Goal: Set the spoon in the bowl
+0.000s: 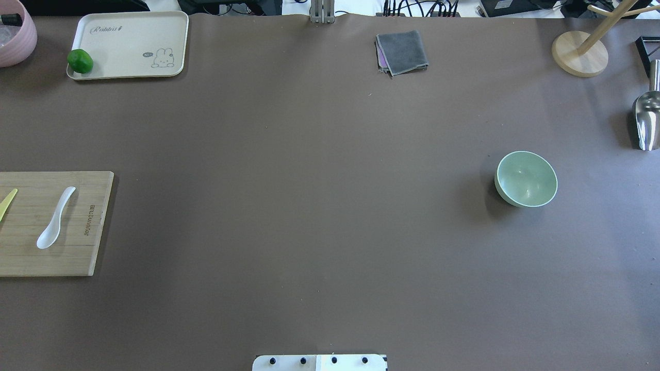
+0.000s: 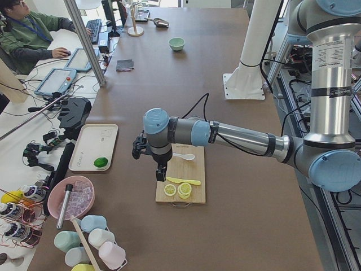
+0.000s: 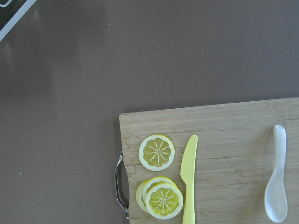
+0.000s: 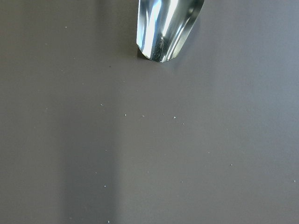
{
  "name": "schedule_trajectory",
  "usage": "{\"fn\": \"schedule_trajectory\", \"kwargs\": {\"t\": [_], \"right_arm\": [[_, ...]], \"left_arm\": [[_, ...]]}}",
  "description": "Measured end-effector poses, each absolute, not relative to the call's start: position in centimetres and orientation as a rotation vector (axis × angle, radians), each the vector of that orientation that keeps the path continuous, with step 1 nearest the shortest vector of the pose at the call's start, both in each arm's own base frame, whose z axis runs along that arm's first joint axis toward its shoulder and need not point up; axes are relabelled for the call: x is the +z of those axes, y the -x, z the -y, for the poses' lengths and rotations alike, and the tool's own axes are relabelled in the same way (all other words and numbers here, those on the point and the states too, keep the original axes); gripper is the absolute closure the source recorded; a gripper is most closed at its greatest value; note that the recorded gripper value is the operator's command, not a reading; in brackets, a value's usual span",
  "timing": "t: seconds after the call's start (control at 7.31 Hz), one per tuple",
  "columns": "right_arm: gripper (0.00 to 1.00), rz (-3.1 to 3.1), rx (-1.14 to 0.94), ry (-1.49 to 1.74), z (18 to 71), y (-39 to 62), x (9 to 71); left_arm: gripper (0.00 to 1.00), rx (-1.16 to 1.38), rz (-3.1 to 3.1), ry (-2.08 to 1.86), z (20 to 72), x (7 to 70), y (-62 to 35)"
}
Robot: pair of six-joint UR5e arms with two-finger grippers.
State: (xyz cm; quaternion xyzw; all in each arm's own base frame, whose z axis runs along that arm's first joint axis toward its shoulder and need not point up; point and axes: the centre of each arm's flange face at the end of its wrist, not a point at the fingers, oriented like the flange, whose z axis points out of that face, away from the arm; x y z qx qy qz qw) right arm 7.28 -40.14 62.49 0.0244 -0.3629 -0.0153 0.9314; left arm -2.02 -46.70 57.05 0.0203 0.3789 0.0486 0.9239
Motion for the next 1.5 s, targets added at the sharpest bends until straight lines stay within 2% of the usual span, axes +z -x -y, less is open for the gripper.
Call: {"fn": "schedule_trajectory", "kwargs": {"t": [1.5], "right_arm": [[0.0,0.751,-0.059,-0.343,40.9,-10.2,57.4]], "left_arm": [[0.02,0.24,-0.786,-0.404,50.2,50.2,1.6]]}}
